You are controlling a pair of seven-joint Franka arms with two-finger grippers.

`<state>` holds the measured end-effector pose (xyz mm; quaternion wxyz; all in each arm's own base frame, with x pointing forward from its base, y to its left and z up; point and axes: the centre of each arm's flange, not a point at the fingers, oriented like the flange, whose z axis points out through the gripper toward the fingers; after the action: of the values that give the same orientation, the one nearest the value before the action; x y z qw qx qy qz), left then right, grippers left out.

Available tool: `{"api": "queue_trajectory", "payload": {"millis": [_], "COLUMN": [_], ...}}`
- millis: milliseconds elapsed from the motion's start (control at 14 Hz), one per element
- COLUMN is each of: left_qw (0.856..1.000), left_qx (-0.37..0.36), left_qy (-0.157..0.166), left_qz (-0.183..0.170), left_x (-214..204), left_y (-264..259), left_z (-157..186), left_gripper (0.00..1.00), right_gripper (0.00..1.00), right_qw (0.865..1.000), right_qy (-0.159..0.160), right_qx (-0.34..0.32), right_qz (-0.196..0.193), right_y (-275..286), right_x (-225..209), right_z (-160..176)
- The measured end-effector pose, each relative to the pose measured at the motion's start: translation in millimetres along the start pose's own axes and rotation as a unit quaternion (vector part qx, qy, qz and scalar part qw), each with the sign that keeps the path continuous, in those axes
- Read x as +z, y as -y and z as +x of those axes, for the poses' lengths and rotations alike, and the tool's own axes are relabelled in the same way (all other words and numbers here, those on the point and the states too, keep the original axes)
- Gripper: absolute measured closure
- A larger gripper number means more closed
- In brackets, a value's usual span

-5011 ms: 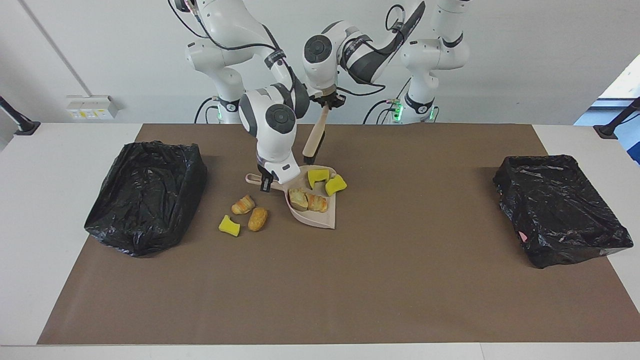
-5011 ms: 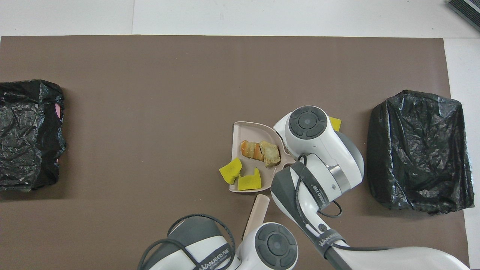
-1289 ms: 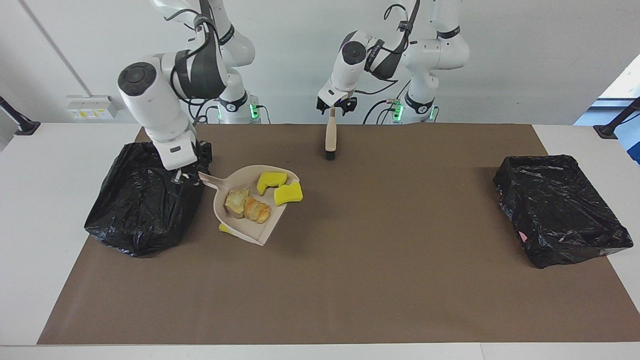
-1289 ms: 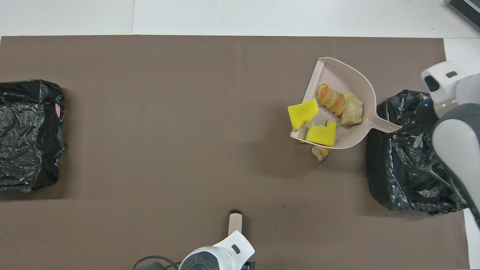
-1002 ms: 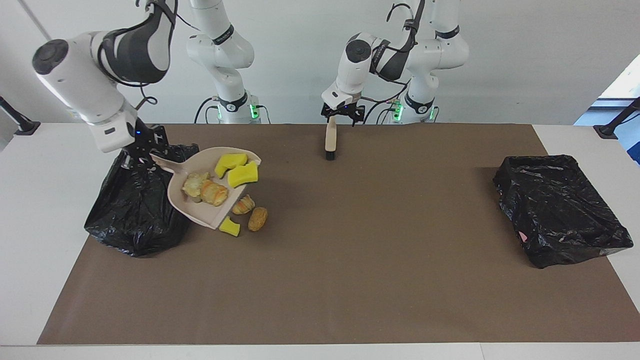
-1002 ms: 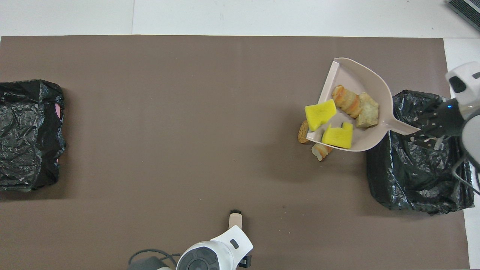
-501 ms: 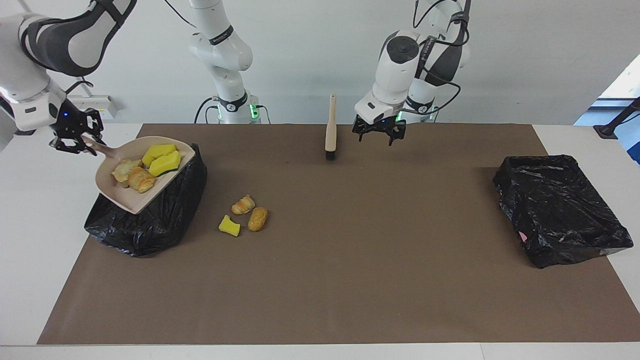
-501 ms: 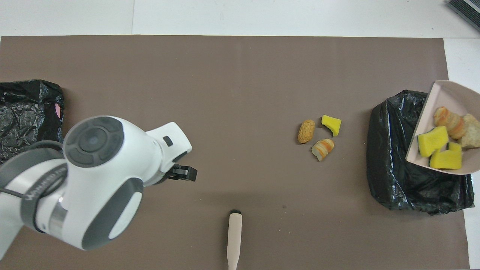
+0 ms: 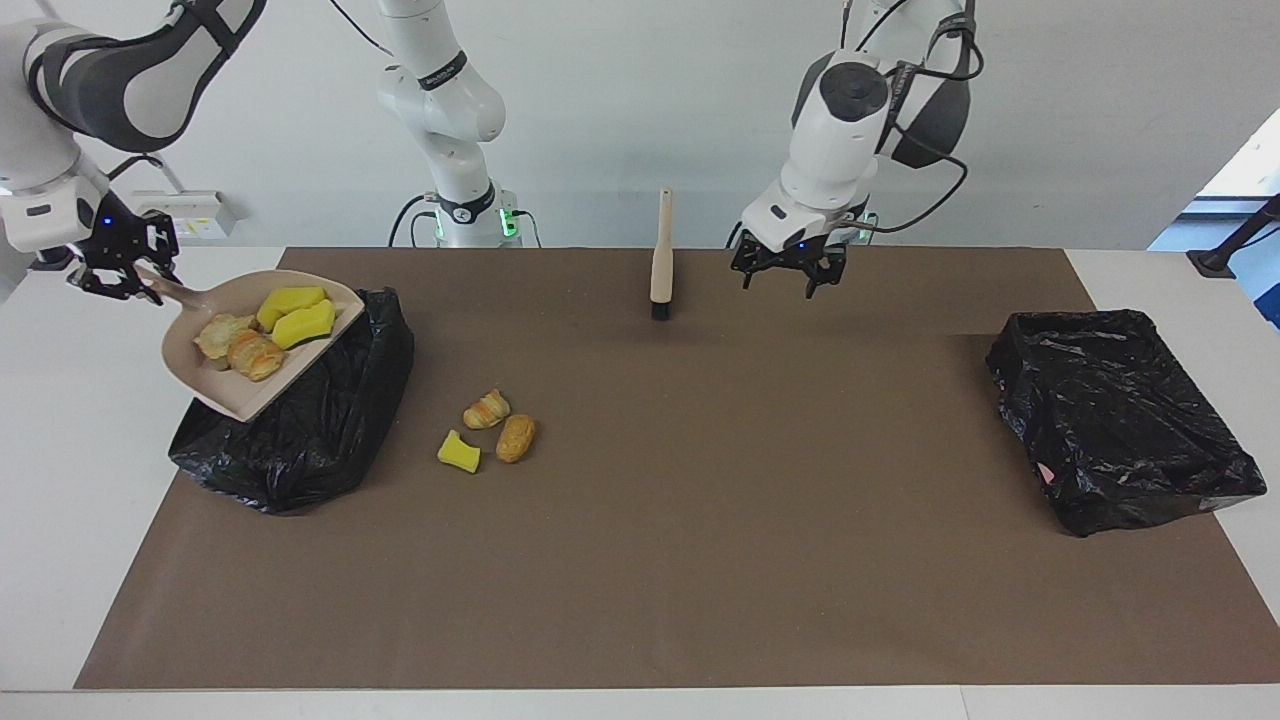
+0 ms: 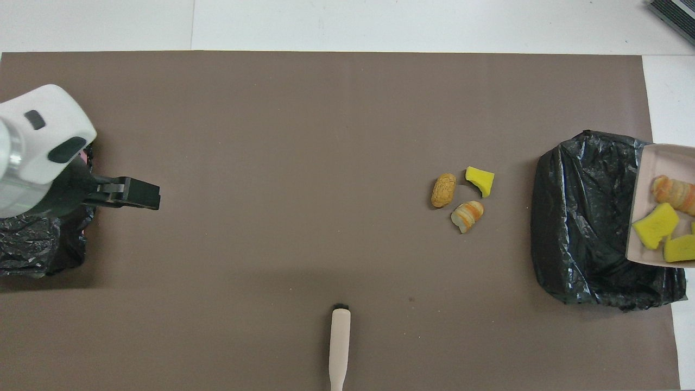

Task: Sweep and dump trash in bin
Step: 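Tip the dustpan over the bag while the left gripper moves aside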

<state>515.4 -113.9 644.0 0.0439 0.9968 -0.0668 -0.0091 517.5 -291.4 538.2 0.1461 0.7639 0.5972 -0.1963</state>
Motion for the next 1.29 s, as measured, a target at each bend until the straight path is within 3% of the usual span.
{"api": "queue_trajectory", "payload": {"millis": [143,430,1002,1289], "left_qw": [1.0,0.999,0.999,0.998], "left_qx": [0.014,0.036,0.041,0.049], "left_qy": [-0.009,-0.003,-0.002,-0.006], "left_qz": [-0.001,0.021,0.025,0.027], "left_x": [-26.5,-42.7,-42.1,-45.5], "left_y": [21.5,55.3,60.2,50.6], "left_z": [-3.8,-9.6,-2.3,-3.3], "left_gripper": [0.0,0.0,0.0,0.0], "right_gripper": [0.69,0.69,0.69,0.69], "right_qw": [0.998,0.991,0.977,0.975], "right_qy": [0.054,0.125,0.19,0.199], "right_qx": [-0.017,-0.039,-0.076,-0.076], "right_qz": [-0.008,-0.02,-0.057,-0.061], "right_y": [-7.2,-14.5,-24.2,-23.7], "right_x": [-10.8,-14.2,-40.1,-47.1], "right_z": [26.5,55.5,91.7,79.8]}}
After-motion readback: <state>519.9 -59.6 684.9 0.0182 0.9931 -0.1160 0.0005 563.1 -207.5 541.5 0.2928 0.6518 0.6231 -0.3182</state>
